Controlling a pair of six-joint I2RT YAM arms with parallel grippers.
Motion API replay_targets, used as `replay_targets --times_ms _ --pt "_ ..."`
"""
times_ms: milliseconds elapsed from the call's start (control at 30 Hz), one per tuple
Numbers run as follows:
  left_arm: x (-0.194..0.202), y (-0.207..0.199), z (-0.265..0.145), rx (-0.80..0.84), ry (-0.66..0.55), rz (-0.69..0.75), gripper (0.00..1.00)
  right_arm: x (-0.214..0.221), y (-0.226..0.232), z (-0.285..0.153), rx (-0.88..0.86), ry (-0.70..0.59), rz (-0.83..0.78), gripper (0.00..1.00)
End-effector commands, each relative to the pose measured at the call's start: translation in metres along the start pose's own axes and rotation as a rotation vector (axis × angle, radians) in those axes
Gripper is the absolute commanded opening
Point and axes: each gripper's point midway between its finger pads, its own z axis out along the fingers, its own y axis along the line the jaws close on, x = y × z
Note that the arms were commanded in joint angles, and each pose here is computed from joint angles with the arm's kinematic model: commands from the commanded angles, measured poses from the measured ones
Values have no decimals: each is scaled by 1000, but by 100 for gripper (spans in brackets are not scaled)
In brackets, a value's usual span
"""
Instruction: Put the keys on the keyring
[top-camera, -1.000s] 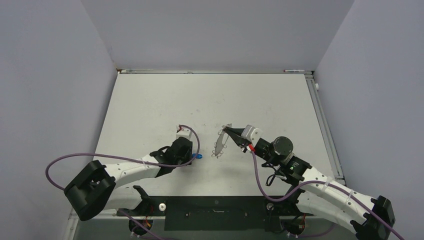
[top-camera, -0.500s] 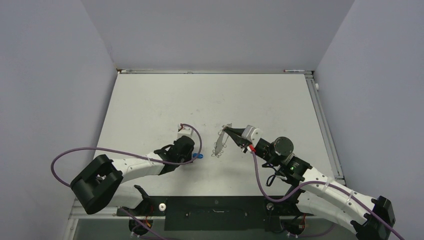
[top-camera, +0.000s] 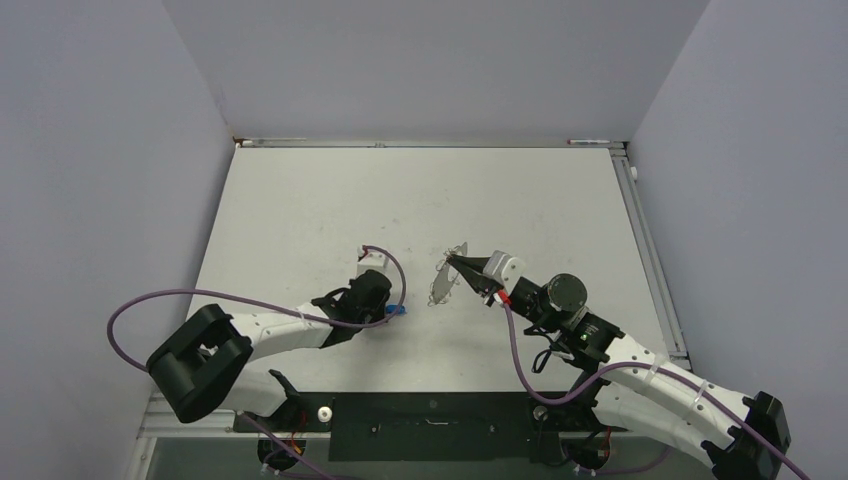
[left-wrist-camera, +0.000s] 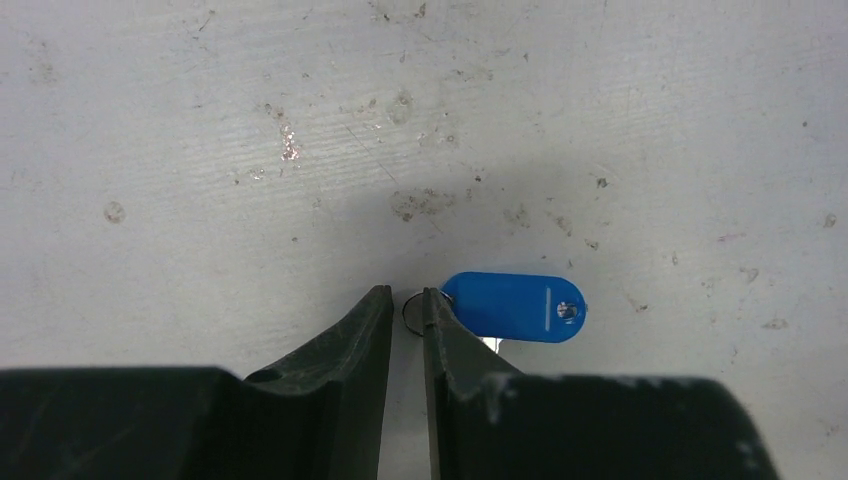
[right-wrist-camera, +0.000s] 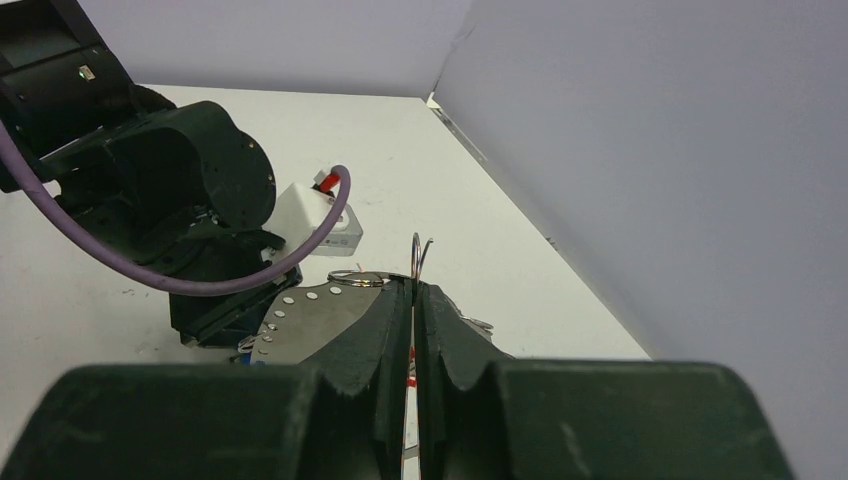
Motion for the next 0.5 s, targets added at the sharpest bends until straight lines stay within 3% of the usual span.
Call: replay_targets --times_ms 0,367,467 --pt "-16 -5 6 -8 -44 -14 14 -23 -4 1 14 -75 -17 5" --pt "2 -11 9 -23 -21 -5 0 -21 -4 1 14 -71 -18 5" --pt "-2 -16 4 -15 -41 5 0 -21 -4 1 13 -70 -17 5"
